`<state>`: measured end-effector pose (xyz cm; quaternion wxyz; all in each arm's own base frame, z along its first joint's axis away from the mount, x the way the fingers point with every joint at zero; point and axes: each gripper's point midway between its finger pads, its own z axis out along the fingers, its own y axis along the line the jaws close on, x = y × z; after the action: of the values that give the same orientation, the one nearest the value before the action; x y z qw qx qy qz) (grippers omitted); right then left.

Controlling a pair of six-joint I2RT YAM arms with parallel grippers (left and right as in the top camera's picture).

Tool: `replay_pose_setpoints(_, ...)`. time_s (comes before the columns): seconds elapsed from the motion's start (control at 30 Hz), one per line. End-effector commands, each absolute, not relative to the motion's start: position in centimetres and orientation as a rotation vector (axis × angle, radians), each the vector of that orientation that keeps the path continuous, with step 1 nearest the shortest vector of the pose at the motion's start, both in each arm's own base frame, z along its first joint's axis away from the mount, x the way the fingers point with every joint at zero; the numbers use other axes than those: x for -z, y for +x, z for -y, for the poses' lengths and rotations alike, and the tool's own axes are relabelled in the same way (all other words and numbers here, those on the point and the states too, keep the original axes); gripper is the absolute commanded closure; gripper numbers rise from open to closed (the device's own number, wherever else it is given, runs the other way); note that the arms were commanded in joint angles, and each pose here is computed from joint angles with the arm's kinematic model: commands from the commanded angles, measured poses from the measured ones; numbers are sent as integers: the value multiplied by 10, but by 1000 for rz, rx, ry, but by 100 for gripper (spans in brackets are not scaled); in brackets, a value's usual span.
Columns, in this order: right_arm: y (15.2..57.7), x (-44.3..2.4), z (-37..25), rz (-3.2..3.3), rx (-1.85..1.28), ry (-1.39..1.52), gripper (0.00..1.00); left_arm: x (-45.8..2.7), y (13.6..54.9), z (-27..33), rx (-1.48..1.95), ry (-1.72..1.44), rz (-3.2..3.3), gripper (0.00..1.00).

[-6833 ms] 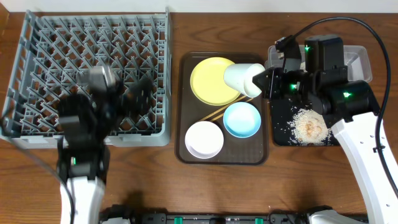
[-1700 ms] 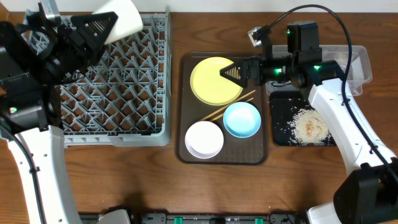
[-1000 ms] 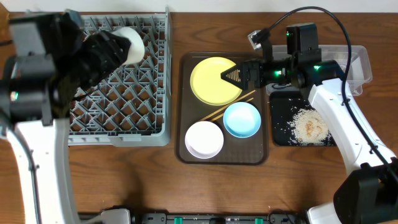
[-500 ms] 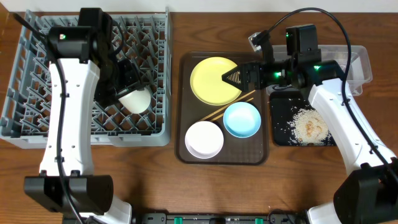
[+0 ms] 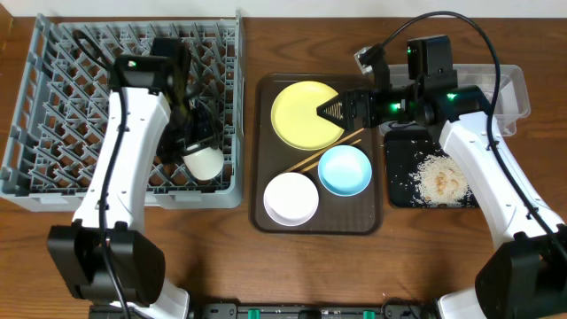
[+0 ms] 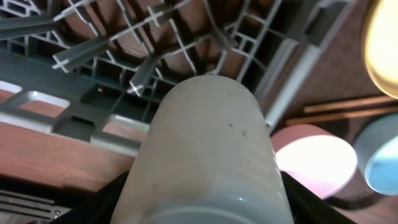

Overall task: Sort waste into correct bins and load items into the dishwasher
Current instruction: 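Lower the cream cup into the rack's front-right slots and release, then move the left gripper to the pink-white bowl on the tray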

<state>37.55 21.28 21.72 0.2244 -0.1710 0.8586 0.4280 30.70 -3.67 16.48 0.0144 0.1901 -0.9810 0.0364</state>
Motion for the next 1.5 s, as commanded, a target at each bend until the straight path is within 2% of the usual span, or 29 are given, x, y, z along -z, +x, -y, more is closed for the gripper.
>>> replay_pose_setpoints(0.0,370,-222,-215,-2355,-1175,-511,1,-150,302,30,-44,597,3036,65)
replay_pose_setpoints(0.6,369,-220,-214,-2365,-1171,-514,1,-90,306,30,-53,622,3057,64)
replay_pose_setpoints(0.73,370,-219,-213,-2372,-1153,-507,1,-87,303,30,-48,629,3045,45)
replay_pose_setpoints(0.87,370,-219,-213,-2372,-1153,-507,1,-87,304,31,-53,627,3046,32)
replay_pose_setpoints(1.13,370,-219,-213,-2371,-1152,-507,1,-94,310,31,-65,601,3079,21)
replay_pose_setpoints(1.33,370,-219,-213,-2371,-1152,-507,1,-131,322,34,-125,608,3169,21)
replay_pose_setpoints(1.47,370,-219,-213,-2374,-1153,-506,1,-173,321,54,-338,507,3251,22)
